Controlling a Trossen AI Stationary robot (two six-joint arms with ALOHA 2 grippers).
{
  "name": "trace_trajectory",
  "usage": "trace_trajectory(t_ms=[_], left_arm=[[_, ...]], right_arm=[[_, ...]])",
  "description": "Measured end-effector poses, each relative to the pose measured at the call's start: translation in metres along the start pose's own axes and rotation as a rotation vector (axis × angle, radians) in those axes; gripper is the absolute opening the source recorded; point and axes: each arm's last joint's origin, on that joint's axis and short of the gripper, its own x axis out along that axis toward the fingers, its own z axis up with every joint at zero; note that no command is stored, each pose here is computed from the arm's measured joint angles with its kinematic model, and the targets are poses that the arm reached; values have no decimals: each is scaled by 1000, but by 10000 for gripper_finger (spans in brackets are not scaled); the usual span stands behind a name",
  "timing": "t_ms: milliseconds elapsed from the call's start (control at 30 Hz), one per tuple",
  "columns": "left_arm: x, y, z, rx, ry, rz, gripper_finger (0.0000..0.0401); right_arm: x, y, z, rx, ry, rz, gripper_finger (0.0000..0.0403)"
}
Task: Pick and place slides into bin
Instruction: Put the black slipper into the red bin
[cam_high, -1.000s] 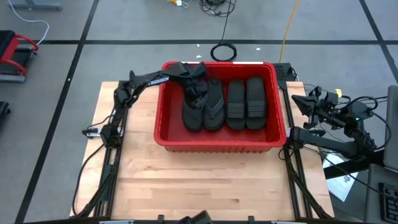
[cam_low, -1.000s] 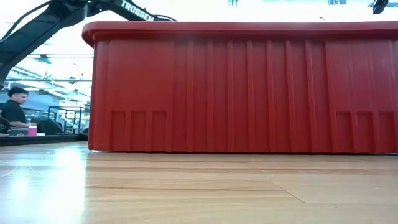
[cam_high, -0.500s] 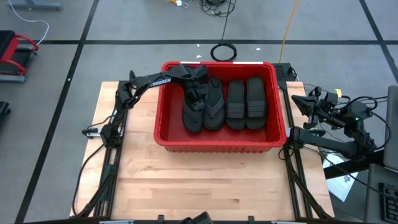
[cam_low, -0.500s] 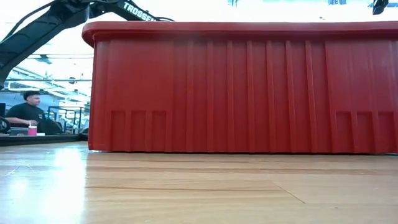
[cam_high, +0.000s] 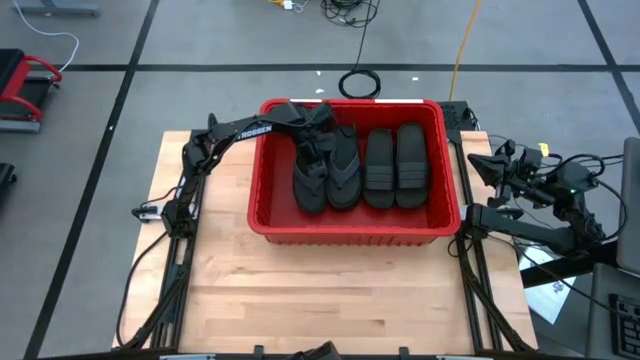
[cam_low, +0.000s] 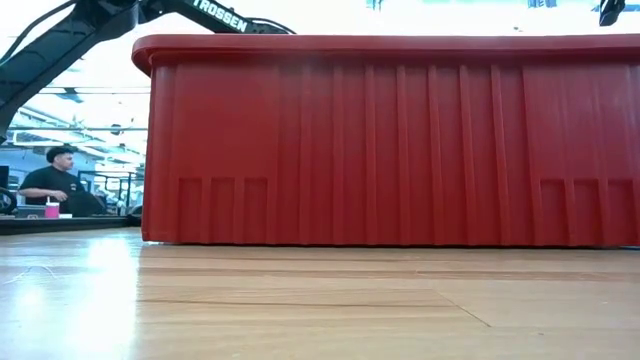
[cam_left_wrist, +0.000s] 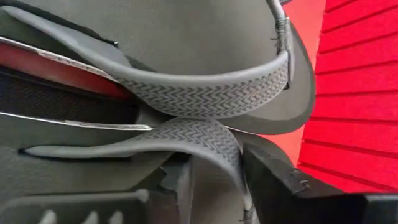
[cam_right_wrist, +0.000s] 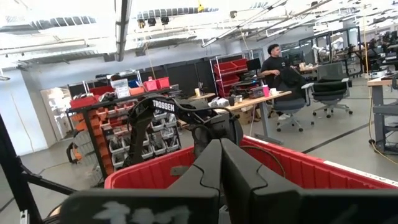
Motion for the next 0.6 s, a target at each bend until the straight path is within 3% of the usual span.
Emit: trace_trajectory(t_ms=[233, 600], left_arm=[[-4, -2, 0, 3, -4, 2, 166], [-51, -34, 5, 197, -175, 75, 224]], right_arm=[[0, 0, -1, 16, 7, -2, 0], [0, -1, -2, 11, 22, -8, 0]])
